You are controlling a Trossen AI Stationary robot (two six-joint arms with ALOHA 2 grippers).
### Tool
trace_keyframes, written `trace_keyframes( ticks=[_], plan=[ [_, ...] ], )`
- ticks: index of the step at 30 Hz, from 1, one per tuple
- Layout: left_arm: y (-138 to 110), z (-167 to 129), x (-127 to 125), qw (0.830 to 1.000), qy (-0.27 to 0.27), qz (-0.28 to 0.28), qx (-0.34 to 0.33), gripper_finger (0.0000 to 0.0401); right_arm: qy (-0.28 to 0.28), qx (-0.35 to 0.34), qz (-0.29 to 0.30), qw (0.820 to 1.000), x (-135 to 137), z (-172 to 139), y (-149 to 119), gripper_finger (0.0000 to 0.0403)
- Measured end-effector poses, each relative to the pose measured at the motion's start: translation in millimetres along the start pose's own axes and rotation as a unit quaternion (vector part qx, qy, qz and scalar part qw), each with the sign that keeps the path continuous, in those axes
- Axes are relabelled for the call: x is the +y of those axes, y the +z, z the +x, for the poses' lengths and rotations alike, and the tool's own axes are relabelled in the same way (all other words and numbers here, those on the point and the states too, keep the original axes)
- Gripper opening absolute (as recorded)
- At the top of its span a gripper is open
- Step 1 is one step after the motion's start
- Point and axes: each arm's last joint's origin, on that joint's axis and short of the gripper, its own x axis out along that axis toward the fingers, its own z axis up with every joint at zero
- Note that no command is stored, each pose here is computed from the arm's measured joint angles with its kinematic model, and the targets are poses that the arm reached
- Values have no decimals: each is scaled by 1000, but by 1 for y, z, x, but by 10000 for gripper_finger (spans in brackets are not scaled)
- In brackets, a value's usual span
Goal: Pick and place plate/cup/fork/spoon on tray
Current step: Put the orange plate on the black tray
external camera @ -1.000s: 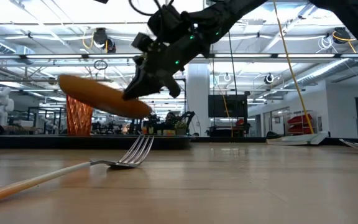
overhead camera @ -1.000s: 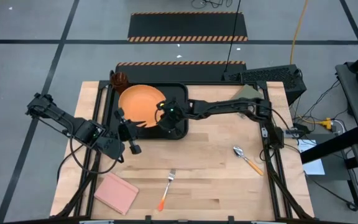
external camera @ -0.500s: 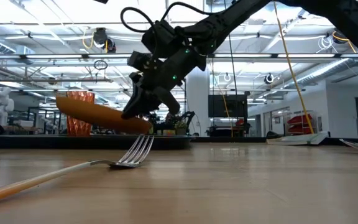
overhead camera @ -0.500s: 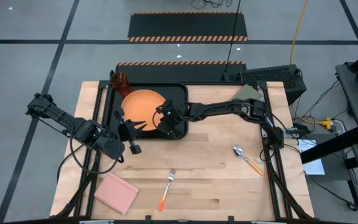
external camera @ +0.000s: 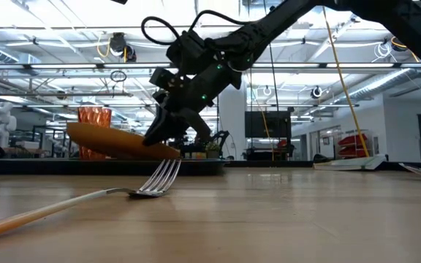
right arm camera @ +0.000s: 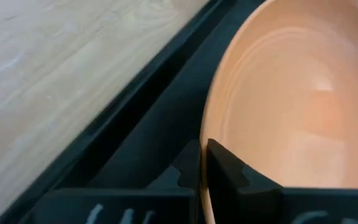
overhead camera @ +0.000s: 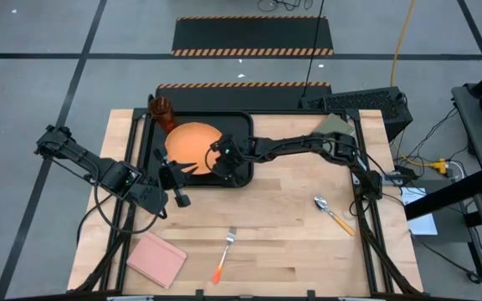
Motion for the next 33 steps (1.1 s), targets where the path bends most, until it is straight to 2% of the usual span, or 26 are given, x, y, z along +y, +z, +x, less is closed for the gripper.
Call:
trace_keyframes(
  ticks=[18, 27, 33],
  plan=[
    [0, 0, 0, 1000, 0, 0, 0, 49, -9, -7, 14, 1000, -2, 0, 1, 60],
    [0, 0, 0, 1000, -4, 0, 2, 49, -52, 3, 40, 998, 0, -22, 30, 64],
    [0, 0, 0, 1000, -4, 0, 2, 49, -84, 81, 55, 992, 0, -35, 27, 64]
  ],
)
